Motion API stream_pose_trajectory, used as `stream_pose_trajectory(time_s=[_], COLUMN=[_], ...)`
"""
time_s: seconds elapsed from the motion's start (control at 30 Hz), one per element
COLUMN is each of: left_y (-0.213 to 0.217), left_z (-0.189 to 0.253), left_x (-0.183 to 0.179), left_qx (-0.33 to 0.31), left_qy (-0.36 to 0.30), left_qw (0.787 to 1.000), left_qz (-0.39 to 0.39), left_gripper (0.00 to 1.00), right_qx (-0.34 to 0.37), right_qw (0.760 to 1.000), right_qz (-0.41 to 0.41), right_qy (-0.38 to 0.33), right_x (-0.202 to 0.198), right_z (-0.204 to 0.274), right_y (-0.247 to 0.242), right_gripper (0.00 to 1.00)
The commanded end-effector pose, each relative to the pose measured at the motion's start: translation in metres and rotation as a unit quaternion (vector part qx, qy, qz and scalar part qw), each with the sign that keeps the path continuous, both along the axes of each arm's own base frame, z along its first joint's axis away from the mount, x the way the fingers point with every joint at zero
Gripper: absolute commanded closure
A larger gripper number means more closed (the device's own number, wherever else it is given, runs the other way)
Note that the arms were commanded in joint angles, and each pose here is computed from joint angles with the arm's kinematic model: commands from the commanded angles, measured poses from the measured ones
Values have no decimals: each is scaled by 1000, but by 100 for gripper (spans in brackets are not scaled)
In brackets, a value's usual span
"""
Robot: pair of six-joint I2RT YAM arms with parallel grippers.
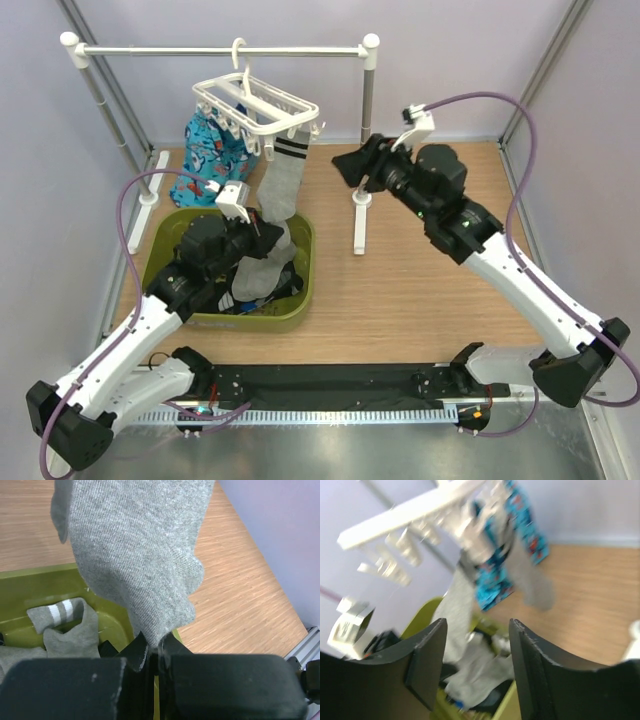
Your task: Remove the socks clipped to the hanger
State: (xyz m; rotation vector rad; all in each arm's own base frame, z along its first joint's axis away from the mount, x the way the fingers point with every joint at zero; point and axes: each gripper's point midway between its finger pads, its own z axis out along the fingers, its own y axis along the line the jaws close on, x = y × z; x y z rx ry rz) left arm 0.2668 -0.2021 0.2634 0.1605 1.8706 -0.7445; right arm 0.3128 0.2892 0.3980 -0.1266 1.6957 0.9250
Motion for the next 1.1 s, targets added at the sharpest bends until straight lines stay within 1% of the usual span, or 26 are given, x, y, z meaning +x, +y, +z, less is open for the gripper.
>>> stream_pose_trajectory(time_s=[0.0, 0.03, 0.07, 0.13, 0.17, 0.2, 0.3, 0.33, 0.37, 0.4, 0.43, 0.47, 0.57, 0.6, 0.77, 1.07], left_y=[-3, -4, -4, -4, -5, -4, -6, -6, -7, -7, -8, -8, -10, -10, -13, -12], left_z=[11, 11, 12, 11, 13, 13, 15, 14, 13, 13, 12, 12, 10, 8, 8, 7], left_x=[-5, -5, -6, -6, -7, -8, -9, -9, -9, -9, -9, -9, -7, -6, -4, -5], left_qx=[-18, -20, -20, -20, -22, -22, -24, -24, -23, -24, -23, -24, -22, -21, -22, -22], left_qy=[-9, -8, -9, -8, -9, -10, -11, -8, -7, -5, -4, -3, 0, 3, 5, 5], left_qw=[1000, 1000, 1000, 1000, 1000, 1000, 999, 999, 999, 999, 999, 999, 999, 999, 999, 999], left_qz=[-13, -15, -15, -18, -19, -20, -26, -26, -26, -26, -29, -29, -30, -29, -31, -30], left_gripper=[100, 100, 100, 100, 100, 100, 100, 100, 100, 100, 100, 100, 100, 100, 100, 100], right_qx=[-36, -39, -35, -17, -15, -4, 27, 36, 34, 32, 40, 41, 42, 47, 38, 38], right_qw=[996, 995, 996, 997, 998, 998, 998, 995, 995, 995, 993, 992, 991, 988, 982, 967], right_qz=[-77, -93, -76, -73, -57, -51, -29, -17, -7, 15, 24, 32, 56, 72, 102, 170], right_qy=[-10, -5, -8, -22, -18, -21, -54, -86, -97, -95, -111, -111, -115, -132, -151, -184], right_x=[28, 45, 49, 65, 74, 80, 105, 107, 109, 113, 114, 116, 117, 112, 100, 83], right_z=[5, 0, 3, 12, 4, 6, 17, 32, 35, 27, 35, 33, 27, 32, 25, 30], right_y=[-44, -54, -51, -52, -45, -42, -35, -31, -26, -16, -13, -8, 1, 4, 11, 25], right_gripper=[43, 44, 46, 52, 55, 57, 59, 59, 57, 51, 46, 40, 32, 30, 26, 27])
